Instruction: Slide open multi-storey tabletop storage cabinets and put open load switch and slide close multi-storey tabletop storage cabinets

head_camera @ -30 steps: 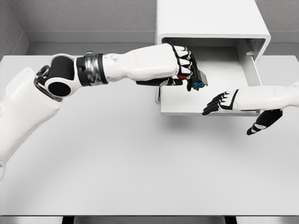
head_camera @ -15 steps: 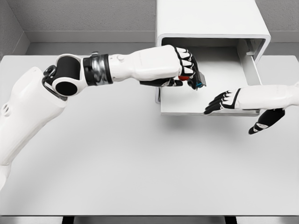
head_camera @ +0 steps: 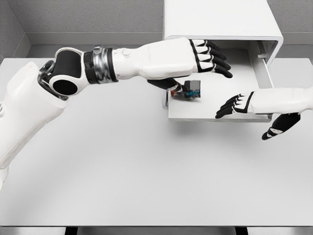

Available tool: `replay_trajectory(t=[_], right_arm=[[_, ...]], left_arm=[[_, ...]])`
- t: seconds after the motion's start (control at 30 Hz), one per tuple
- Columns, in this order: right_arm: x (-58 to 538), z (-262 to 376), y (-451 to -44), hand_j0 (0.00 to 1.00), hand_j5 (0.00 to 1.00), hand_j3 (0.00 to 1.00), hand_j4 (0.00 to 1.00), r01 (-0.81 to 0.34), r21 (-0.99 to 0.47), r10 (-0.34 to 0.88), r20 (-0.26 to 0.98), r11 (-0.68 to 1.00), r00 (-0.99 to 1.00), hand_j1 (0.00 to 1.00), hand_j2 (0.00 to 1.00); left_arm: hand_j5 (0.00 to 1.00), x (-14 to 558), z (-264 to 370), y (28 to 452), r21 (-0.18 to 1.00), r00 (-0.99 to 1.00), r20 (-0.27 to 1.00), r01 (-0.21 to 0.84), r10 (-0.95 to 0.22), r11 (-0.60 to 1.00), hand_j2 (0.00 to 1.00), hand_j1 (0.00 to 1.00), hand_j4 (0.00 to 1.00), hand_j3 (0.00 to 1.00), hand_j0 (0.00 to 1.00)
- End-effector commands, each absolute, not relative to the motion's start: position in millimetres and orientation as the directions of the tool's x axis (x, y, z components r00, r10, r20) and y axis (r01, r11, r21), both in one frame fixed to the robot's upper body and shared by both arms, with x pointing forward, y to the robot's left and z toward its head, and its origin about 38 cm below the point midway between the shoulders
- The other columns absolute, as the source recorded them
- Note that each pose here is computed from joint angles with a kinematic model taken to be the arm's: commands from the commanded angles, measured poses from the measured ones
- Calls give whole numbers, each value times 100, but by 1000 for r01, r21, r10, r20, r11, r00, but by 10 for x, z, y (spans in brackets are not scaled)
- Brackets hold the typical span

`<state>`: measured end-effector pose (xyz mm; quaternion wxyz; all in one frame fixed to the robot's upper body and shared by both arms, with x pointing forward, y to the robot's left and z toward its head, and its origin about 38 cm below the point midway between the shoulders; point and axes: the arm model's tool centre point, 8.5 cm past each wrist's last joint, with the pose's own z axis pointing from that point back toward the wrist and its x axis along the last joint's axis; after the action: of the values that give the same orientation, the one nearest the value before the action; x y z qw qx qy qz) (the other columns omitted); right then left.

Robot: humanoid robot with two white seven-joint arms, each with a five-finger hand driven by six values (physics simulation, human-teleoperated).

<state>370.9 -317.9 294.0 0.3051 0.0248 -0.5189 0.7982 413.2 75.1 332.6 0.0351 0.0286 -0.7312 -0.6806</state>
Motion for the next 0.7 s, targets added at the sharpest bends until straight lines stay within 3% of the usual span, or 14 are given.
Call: replay_trajectory(t=[0.0, 0.07, 0.2, 0.67], right_arm=[[3710, 2948, -3179, 100, 100, 100, 100, -516, -814, 462, 361, -269, -810, 100, 100], [3713, 2958, -3179, 100, 100, 100, 100, -513, -815, 462, 359, -268, -811, 100, 100], [3736, 2996, -3170, 100, 100, 100, 100, -498, -834, 462, 355, -236, -813, 100, 100], [3802, 2914, -3084, 100, 100, 100, 100, -461, -842, 457, 306, -279, -835, 100, 100]], left_arm=[[97, 4066, 3402, 873, 995, -997, 33, 27, -71, 92, 97, 97, 97, 97, 97], [100, 3962, 3512, 1209, 994, -996, 64, 57, -67, 98, 100, 100, 100, 100, 100], [100, 3847, 3422, 2114, 985, -964, 171, 166, -202, 42, 100, 100, 100, 100, 100], [100, 3814, 3211, 2318, 976, -943, 216, 219, -255, 17, 100, 100, 100, 100, 100]])
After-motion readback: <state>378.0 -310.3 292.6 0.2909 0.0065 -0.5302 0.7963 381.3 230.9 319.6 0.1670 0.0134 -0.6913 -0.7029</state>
